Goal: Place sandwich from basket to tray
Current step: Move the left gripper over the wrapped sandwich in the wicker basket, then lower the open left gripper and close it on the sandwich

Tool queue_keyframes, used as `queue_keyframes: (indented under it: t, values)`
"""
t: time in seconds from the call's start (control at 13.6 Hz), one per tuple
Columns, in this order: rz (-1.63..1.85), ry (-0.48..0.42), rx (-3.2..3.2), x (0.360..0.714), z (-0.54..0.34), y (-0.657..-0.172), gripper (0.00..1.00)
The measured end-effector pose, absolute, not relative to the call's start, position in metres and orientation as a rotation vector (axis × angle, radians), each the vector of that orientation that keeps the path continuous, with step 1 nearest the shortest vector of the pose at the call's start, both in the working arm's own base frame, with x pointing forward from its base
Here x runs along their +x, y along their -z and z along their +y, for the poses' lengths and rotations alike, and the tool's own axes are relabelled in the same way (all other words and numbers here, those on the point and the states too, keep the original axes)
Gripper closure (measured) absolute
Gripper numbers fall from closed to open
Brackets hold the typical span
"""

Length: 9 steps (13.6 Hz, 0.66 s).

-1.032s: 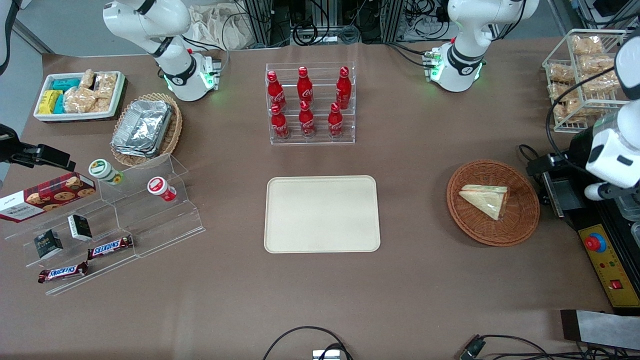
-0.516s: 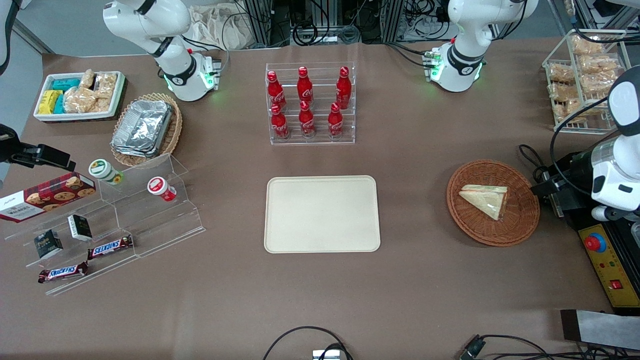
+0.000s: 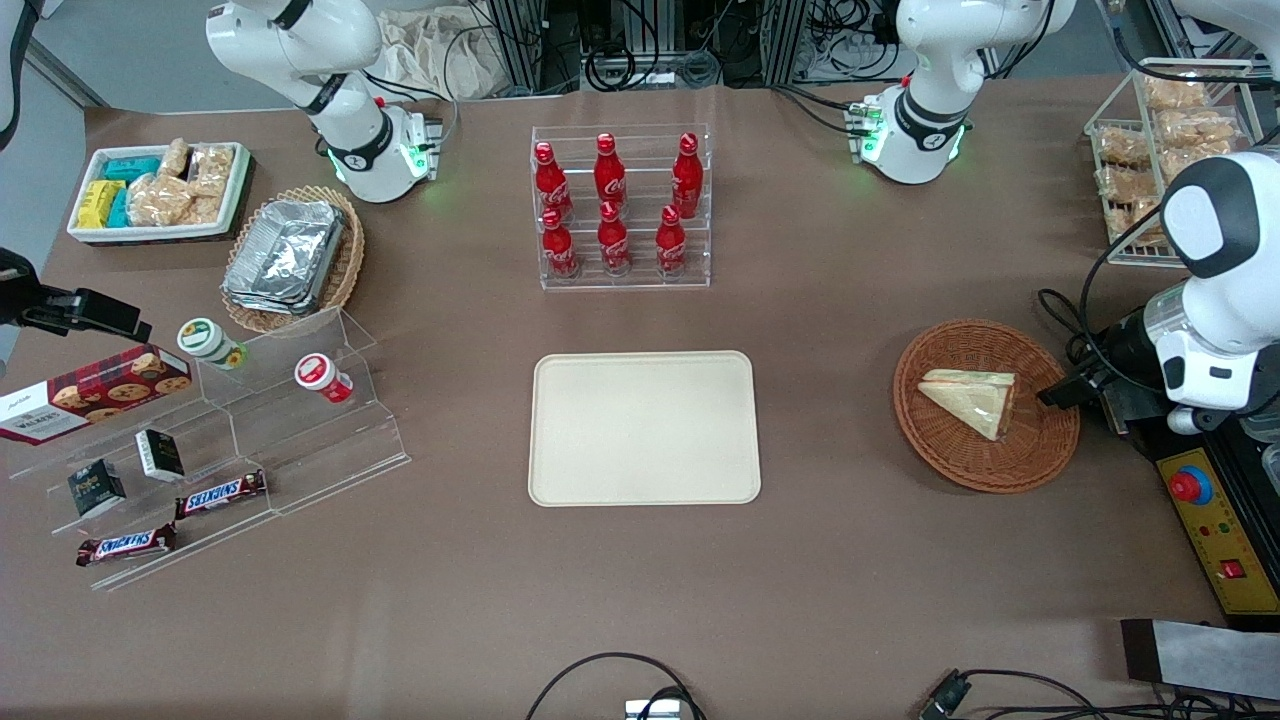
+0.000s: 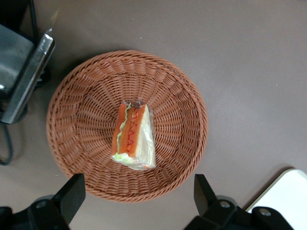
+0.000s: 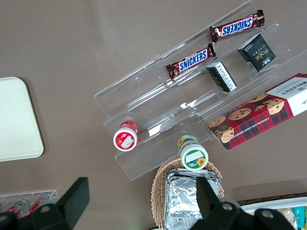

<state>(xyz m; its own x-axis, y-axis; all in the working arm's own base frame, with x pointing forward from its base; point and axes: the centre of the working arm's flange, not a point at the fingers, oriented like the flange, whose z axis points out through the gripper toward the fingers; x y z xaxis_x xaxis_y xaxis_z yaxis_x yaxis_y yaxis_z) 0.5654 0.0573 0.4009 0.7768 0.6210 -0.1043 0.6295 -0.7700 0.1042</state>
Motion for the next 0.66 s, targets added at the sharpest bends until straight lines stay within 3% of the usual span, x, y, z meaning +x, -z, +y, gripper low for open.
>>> queue_keyframes:
  t: [0.29,0.66]
  values:
    - [1.066,0.059,2.794,0.546,0.065,-0.367,0.0]
    - [1.102,0.094,2.763,0.536,0.063,-0.346,0.0]
